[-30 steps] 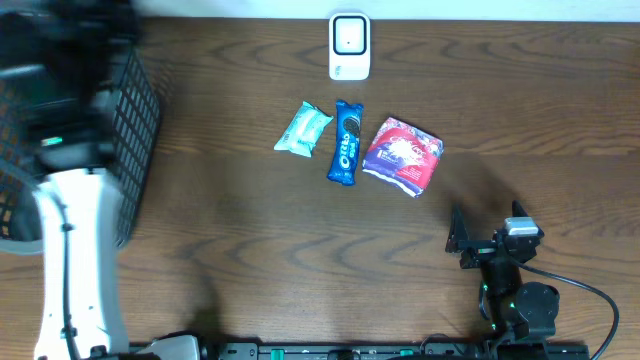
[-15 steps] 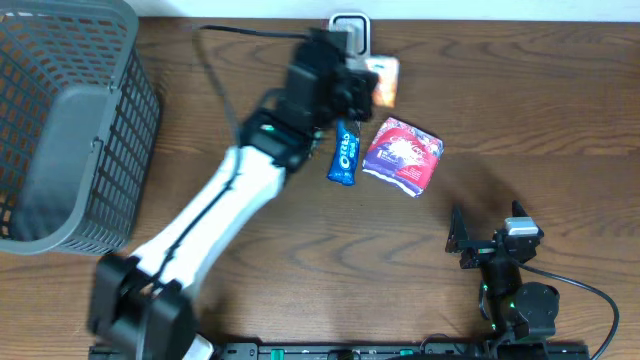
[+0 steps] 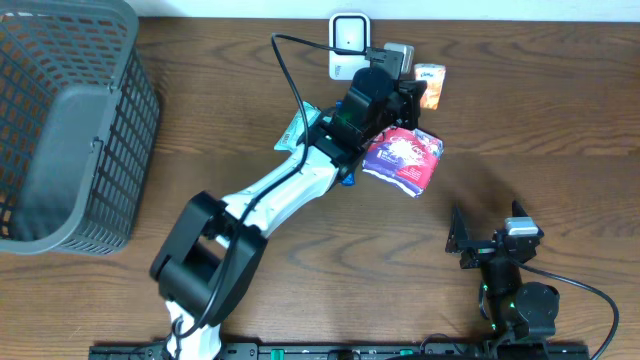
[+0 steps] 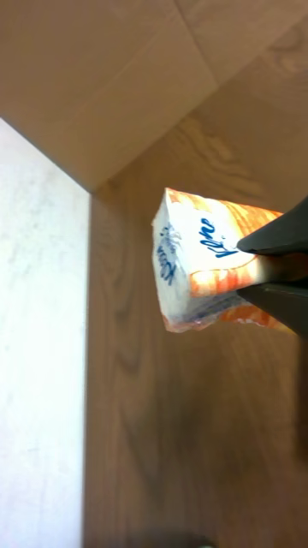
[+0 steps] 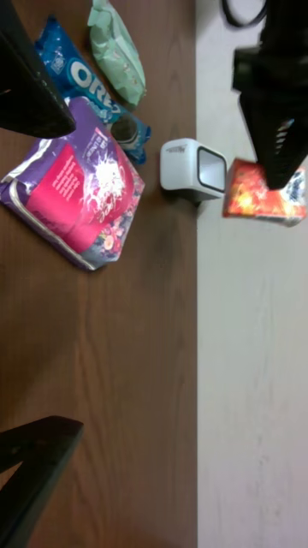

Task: Scan the item barcode
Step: 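Carry the tissue pack to the scanner with the left gripper, then drop the tissue pack on the table right of the scanner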

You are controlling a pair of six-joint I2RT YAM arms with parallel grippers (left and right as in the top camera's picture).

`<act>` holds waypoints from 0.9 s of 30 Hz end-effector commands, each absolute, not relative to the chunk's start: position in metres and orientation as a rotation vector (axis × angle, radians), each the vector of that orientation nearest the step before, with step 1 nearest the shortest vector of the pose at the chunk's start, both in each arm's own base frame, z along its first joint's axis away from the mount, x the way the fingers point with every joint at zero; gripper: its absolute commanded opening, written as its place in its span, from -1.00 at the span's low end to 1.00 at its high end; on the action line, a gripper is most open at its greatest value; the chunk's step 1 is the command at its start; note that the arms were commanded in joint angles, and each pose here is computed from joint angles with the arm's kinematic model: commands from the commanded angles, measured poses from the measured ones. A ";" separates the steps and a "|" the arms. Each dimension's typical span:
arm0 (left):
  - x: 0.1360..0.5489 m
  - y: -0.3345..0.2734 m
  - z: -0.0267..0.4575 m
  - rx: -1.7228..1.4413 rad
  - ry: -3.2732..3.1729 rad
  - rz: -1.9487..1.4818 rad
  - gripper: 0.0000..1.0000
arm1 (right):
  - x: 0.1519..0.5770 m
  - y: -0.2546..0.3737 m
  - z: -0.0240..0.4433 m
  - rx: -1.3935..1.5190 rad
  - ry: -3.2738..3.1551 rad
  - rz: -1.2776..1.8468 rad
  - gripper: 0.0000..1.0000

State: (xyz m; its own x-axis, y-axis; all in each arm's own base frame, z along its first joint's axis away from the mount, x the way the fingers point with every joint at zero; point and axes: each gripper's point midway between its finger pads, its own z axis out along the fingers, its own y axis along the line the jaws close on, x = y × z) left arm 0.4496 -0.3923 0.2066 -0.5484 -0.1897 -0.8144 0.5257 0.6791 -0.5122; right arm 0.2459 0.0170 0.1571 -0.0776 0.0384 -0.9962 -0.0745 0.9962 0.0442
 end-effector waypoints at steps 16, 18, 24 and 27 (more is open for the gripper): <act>0.452 -0.424 0.138 0.123 2.014 -1.068 -0.85 | 0.246 0.015 0.156 -0.009 1.648 0.096 0.98; 0.452 -0.424 0.138 0.124 2.016 -1.067 -0.67 | 0.246 0.015 0.156 -0.009 1.648 0.096 0.99; 0.452 -0.424 0.140 0.124 2.010 -1.069 0.94 | 0.246 0.015 0.156 -0.009 1.648 0.096 0.98; 0.454 -0.421 0.148 0.124 1.996 -1.069 0.96 | 0.246 0.015 0.156 -0.009 1.648 0.096 0.98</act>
State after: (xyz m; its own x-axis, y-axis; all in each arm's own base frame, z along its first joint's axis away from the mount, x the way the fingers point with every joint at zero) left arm 0.4475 -0.4260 0.1337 -0.6629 -0.2629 -0.7011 0.4325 0.6299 -0.6451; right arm 0.2459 0.0169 0.1570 -0.0780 0.0384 -0.9962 -0.0741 0.9963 0.0442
